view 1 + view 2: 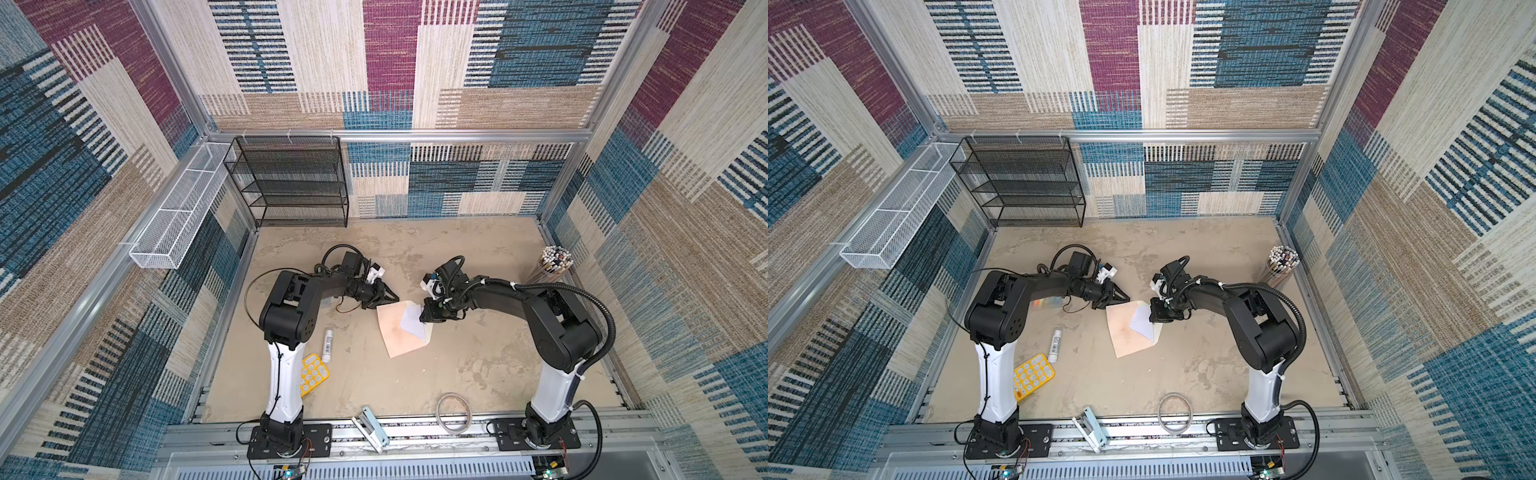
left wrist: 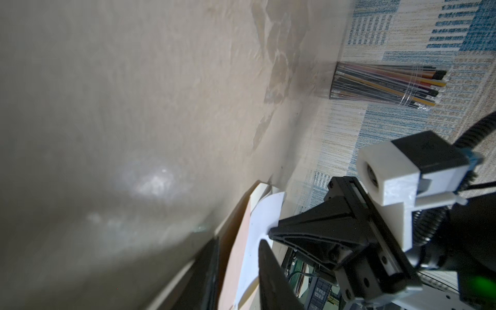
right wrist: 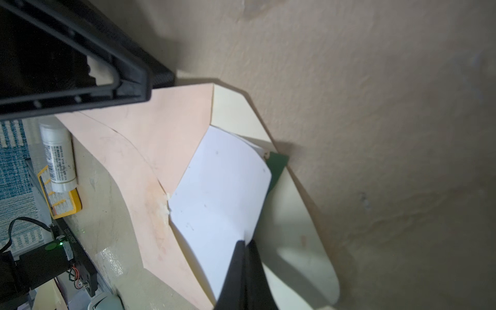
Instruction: Place the letter into the envelope and seal it
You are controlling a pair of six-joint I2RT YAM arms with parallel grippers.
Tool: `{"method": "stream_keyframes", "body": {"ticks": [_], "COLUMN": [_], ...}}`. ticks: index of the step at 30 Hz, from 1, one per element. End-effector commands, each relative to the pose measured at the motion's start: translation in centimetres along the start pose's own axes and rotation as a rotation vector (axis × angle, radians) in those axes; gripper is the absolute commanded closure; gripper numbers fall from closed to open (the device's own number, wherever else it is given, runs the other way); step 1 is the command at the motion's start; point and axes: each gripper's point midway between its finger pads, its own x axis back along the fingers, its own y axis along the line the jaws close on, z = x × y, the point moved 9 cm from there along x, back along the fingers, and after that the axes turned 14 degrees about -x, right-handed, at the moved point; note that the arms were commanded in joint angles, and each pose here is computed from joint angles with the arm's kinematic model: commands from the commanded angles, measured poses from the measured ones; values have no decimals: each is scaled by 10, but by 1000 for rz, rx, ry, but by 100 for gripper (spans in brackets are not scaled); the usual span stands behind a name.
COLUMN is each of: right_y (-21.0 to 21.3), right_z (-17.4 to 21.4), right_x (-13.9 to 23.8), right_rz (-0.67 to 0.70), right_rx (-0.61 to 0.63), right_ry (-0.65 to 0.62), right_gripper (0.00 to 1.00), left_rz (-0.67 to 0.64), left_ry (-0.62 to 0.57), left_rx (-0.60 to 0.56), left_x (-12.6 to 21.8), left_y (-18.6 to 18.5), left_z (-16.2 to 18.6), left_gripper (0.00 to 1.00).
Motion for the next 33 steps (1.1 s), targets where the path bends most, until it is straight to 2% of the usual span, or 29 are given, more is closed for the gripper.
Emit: {"method": "stream_keyframes", "body": {"ticks": [1,7,14,21,33], "right_y": [3,3,3,5,8], "right_z": [1,1,0,-1,-4], "right_x": [2,1,0,0,-8], "right_rz": [-21,-22,-22,-27,-54], "right_rx": [21,24,29,40,52], "right_ry": [3,8,11,14,35], "right_gripper": [100,100,100,100,100], "left_rz": [14,11,-4,-12,-1], "left_ry": [26,74,102,101,103], "left_rx": [-6,-10,-20,-12,-17], "left_x": [-4,-13,-16,-18,-22], "left_y": [-2,-3,-5,-1,-1], "left_z": [0,1,0,-1,-2], "left_gripper": [71,71,82,87,84]}}
